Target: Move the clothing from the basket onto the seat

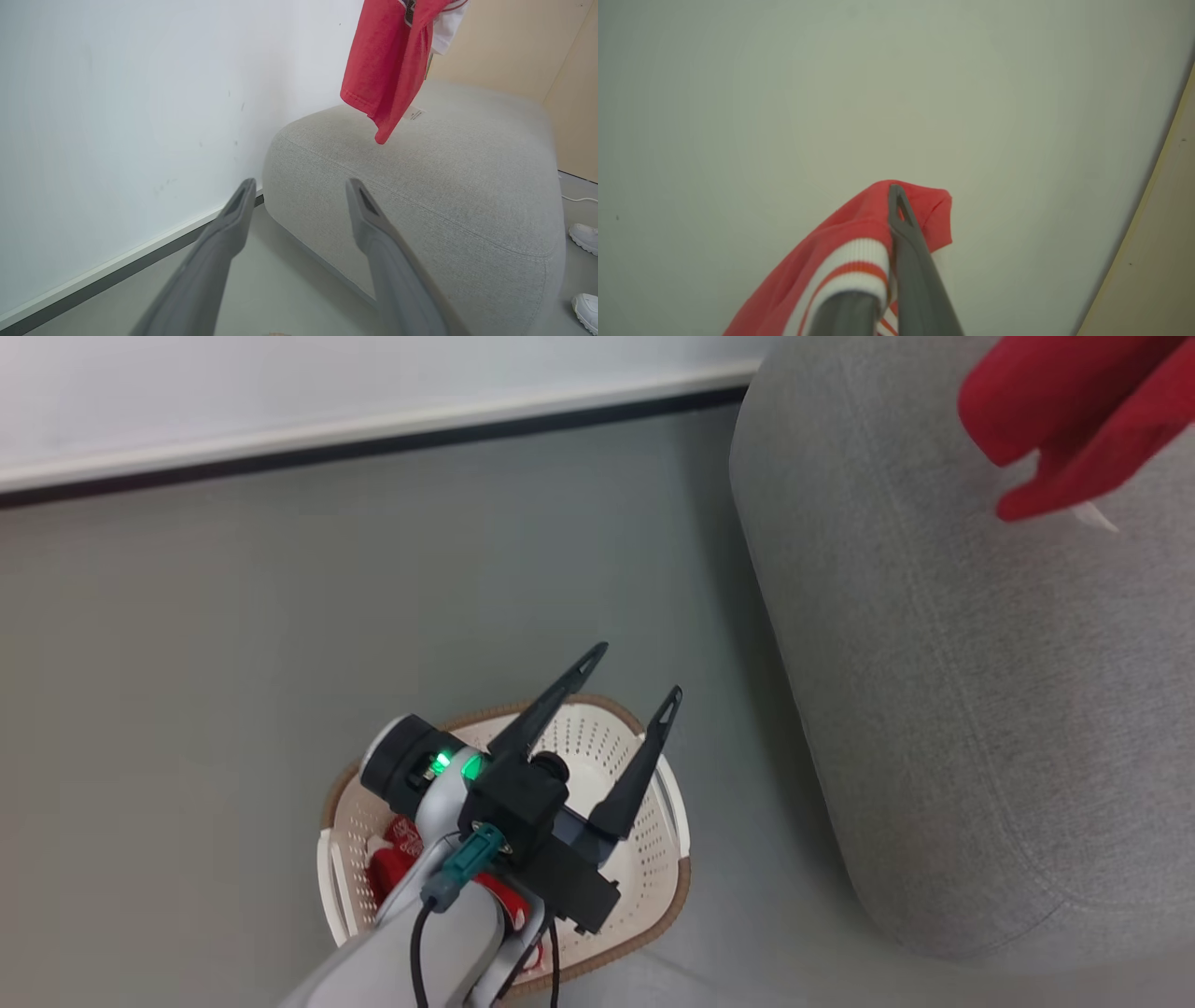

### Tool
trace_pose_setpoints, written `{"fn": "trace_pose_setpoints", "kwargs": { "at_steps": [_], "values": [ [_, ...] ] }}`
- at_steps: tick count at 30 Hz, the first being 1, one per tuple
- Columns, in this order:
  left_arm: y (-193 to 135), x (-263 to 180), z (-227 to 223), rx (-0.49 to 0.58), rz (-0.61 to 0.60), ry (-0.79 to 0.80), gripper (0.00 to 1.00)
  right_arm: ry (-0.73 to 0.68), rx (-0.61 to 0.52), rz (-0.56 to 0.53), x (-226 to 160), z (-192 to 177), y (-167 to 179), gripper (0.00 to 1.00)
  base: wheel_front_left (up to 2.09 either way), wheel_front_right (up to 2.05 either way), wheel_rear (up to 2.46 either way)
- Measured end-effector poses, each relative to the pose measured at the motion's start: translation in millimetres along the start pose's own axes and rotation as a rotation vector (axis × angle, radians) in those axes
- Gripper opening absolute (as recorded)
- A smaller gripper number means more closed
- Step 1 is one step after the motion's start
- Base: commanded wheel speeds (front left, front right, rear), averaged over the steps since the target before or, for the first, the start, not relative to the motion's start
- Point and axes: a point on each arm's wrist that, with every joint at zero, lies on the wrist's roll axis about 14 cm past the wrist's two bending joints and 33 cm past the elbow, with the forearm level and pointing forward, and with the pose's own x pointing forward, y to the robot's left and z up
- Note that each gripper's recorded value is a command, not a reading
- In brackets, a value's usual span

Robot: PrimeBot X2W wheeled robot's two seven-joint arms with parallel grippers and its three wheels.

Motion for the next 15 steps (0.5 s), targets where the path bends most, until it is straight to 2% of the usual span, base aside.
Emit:
{"fn": "trace_pose_setpoints", "kwargs": {
  "at_steps": [10, 15],
  "values": [
    [17, 27, -16, -0.001, -0.027, -0.007, 1.0, 0.178, 0.037, -0.013, 3, -101, 17, 0.0, 0.0, 0.0, 0.0],
    [15, 34, -35, -0.025, -0.047, 0.023, 1.0, 0.369, 0.051, 0.023, -32, -186, 45, 0.0, 0.0, 0.0, 0.0]
  ]
}}
